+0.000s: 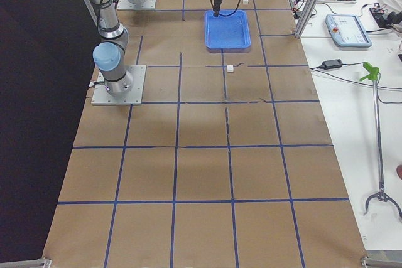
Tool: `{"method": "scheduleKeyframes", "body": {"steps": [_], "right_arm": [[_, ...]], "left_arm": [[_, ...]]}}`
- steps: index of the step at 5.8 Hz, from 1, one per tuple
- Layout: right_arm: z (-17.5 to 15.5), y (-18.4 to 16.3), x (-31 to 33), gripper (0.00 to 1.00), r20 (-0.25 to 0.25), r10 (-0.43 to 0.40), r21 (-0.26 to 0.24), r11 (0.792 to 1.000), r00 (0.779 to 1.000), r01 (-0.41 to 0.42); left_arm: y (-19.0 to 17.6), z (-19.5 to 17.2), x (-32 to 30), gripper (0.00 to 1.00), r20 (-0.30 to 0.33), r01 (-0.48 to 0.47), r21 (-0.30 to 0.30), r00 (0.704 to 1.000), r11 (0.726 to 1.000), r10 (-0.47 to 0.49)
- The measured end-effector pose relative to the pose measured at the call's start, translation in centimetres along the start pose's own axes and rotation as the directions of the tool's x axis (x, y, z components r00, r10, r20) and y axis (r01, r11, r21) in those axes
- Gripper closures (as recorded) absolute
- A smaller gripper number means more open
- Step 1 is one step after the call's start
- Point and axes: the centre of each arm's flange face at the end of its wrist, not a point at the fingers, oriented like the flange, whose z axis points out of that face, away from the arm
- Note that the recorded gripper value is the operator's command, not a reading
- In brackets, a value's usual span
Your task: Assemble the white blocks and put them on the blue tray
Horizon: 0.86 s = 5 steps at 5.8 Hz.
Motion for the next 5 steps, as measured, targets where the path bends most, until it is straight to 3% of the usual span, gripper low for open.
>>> {"method": "scheduleKeyframes", "body": {"steps": [2,3,4,5], "right_arm": [[0.2,0.0,-0.1,0.0,0.004,-0.015,-0.002,1.0,1.0,0.015],[0.3,-0.1,0.0,0.0,0.004,-0.085,-0.005,0.996,0.996,0.085],[0.7,-0.3,0.2,0.0,0.002,-0.236,-0.009,0.972,0.972,0.236],[1.0,-0.8,0.5,0.0,0.001,-0.434,-0.01,0.901,0.901,0.434]], "left_arm": [[0.0,0.1,-0.1,0.01,0.0,0.0,-0.003,1.0,1.0,0.0],[0.0,0.1,-0.3,0.01,0.0,0.003,-0.003,1.0,1.0,-0.003],[-0.2,0.3,-0.7,0.01,0.016,0.004,-0.013,1.0,1.0,-0.004],[-1.1,1.4,-1.7,0.01,0.041,0.009,-0.041,0.999,0.999,-0.008]]}}
